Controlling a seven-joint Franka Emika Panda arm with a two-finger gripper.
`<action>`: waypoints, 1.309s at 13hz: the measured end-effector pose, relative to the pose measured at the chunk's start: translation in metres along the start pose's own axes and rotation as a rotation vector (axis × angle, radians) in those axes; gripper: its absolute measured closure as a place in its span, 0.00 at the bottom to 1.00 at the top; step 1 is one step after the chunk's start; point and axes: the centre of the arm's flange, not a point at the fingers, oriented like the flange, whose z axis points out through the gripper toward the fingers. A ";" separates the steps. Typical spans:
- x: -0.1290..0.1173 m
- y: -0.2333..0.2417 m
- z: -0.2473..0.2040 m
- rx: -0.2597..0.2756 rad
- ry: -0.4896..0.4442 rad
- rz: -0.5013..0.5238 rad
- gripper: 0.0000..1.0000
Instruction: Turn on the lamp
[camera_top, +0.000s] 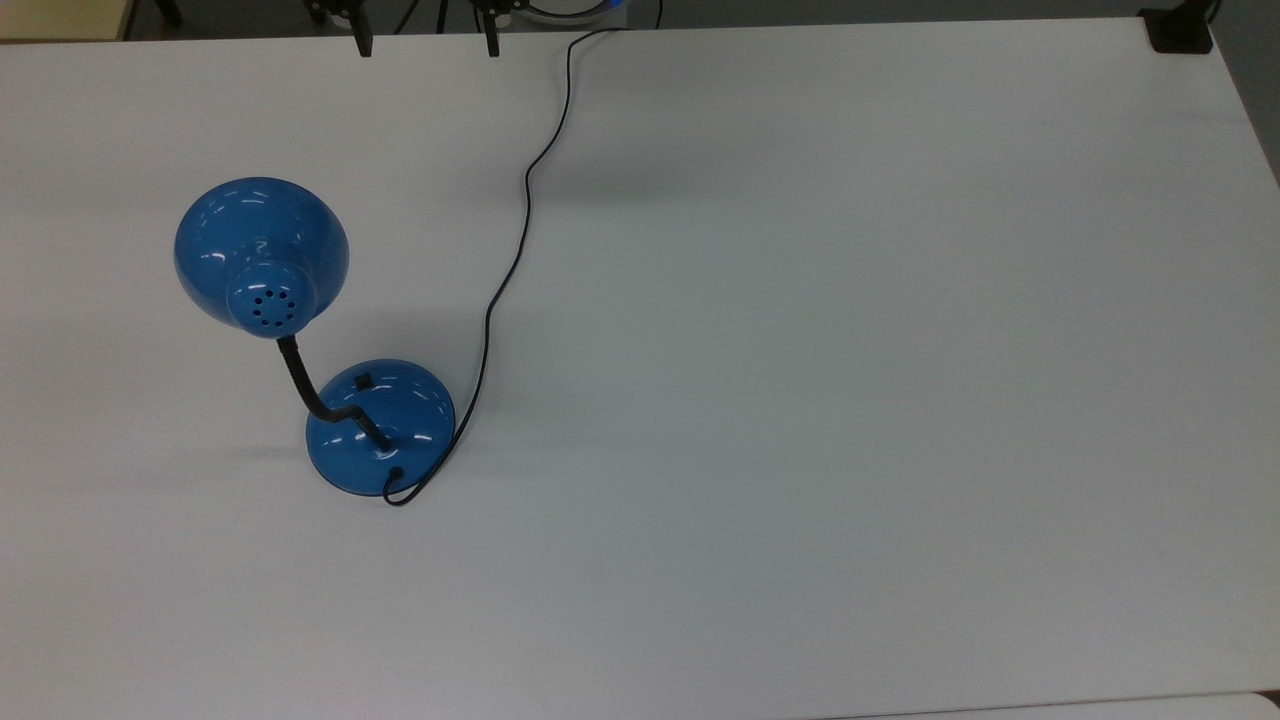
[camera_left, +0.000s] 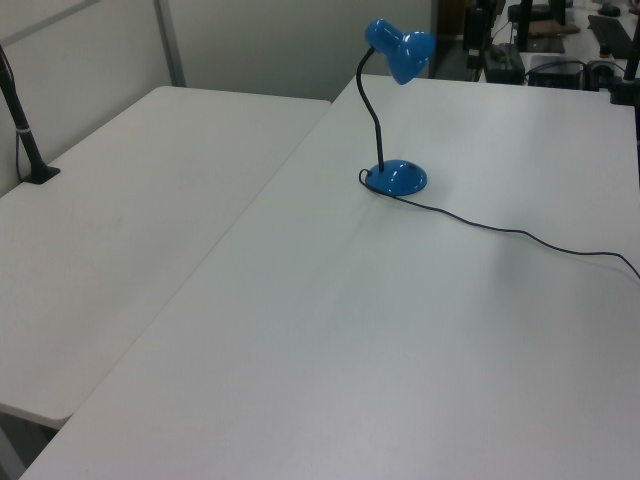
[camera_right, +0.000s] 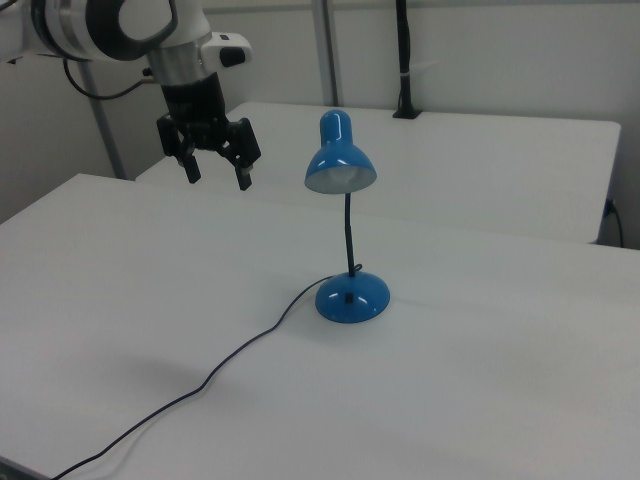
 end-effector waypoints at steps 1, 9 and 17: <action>0.000 0.000 0.000 0.001 -0.004 0.000 0.00; -0.012 0.020 0.013 0.012 -0.085 -0.084 0.00; -0.034 0.096 0.108 -0.008 -0.139 -0.167 0.23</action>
